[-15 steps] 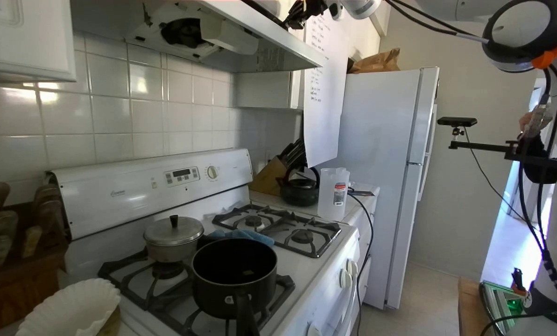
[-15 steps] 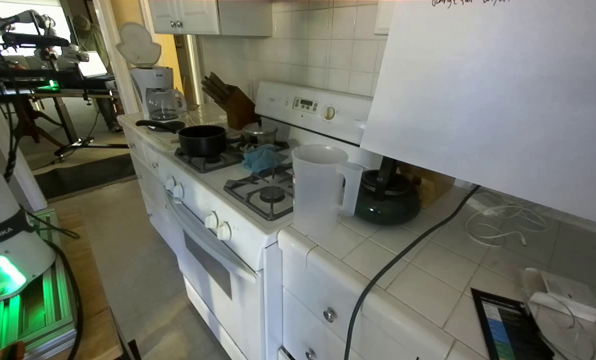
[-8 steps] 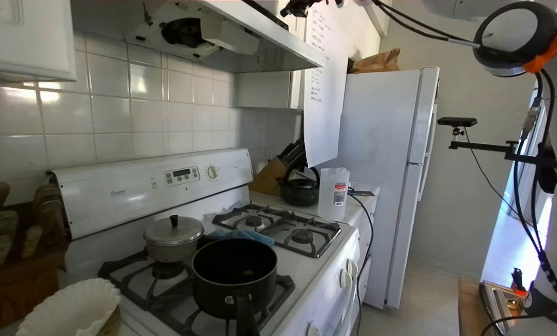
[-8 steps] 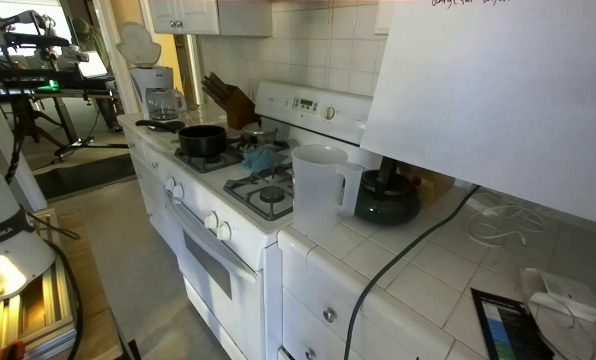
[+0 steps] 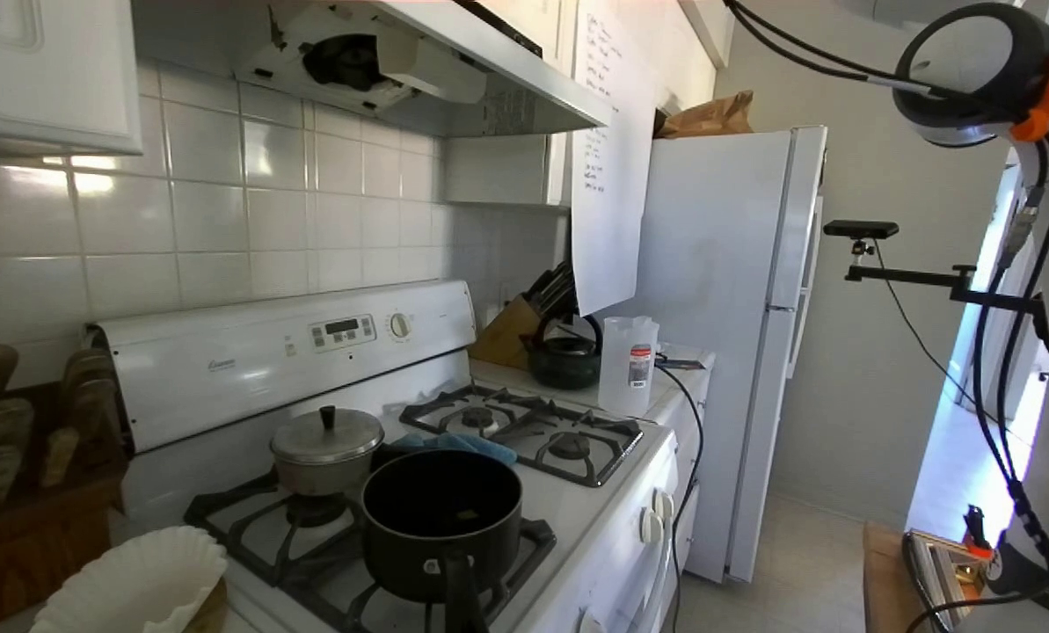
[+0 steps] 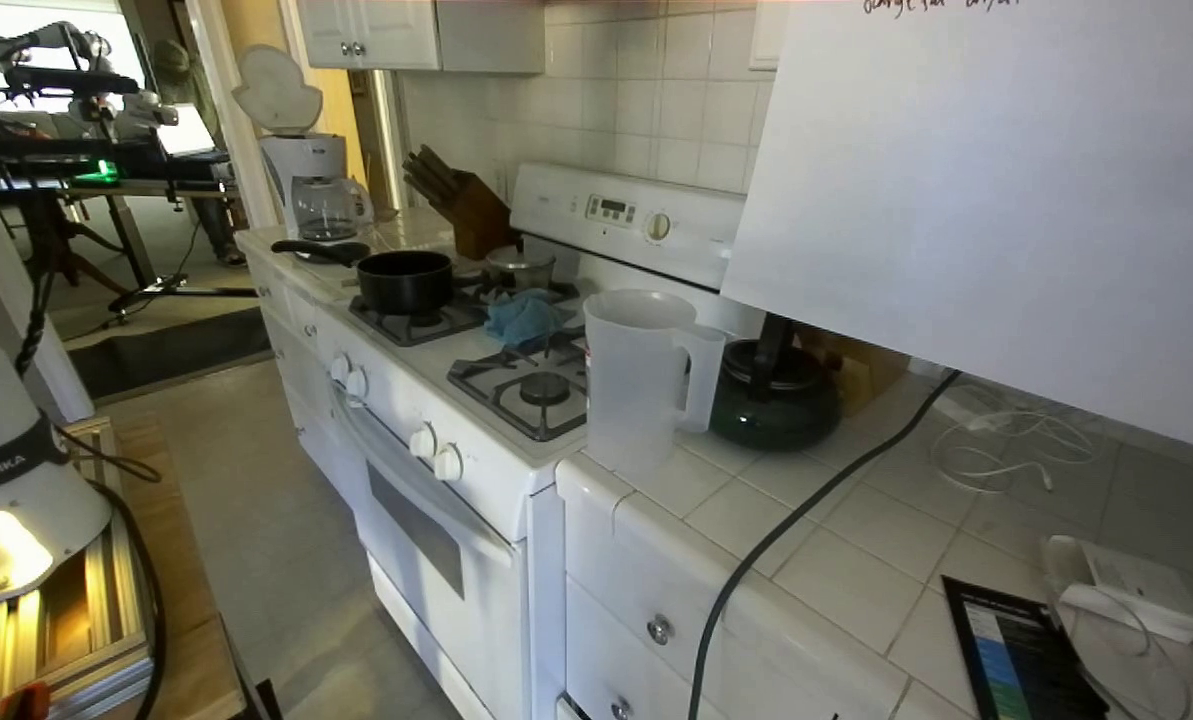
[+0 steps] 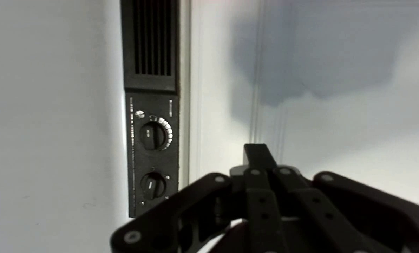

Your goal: Flip the switch at the top

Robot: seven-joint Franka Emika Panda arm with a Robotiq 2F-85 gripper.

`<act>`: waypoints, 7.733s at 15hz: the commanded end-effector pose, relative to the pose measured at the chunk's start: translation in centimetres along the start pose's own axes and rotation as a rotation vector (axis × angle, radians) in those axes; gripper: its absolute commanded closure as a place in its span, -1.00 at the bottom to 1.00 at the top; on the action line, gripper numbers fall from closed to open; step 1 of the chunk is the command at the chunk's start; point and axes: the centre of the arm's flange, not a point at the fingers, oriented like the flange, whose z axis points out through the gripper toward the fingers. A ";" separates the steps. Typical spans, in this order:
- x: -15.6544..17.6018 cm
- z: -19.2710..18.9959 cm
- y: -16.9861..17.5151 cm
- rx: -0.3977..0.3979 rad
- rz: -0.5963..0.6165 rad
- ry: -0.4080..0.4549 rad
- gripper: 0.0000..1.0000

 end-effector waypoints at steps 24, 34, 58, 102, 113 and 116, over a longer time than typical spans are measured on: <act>5.3 0.9 7.3 0.119 -0.197 0.275 -1.00; 1.6 -0.1 10.4 0.235 0.019 0.505 -1.00; -1.0 2.3 8.7 0.075 0.401 0.216 -1.00; 3.7 6.9 9.4 0.147 0.147 0.115 0.12; 3.7 6.6 9.5 0.144 0.260 0.151 0.93; 3.5 6.6 9.5 0.144 0.330 0.188 0.93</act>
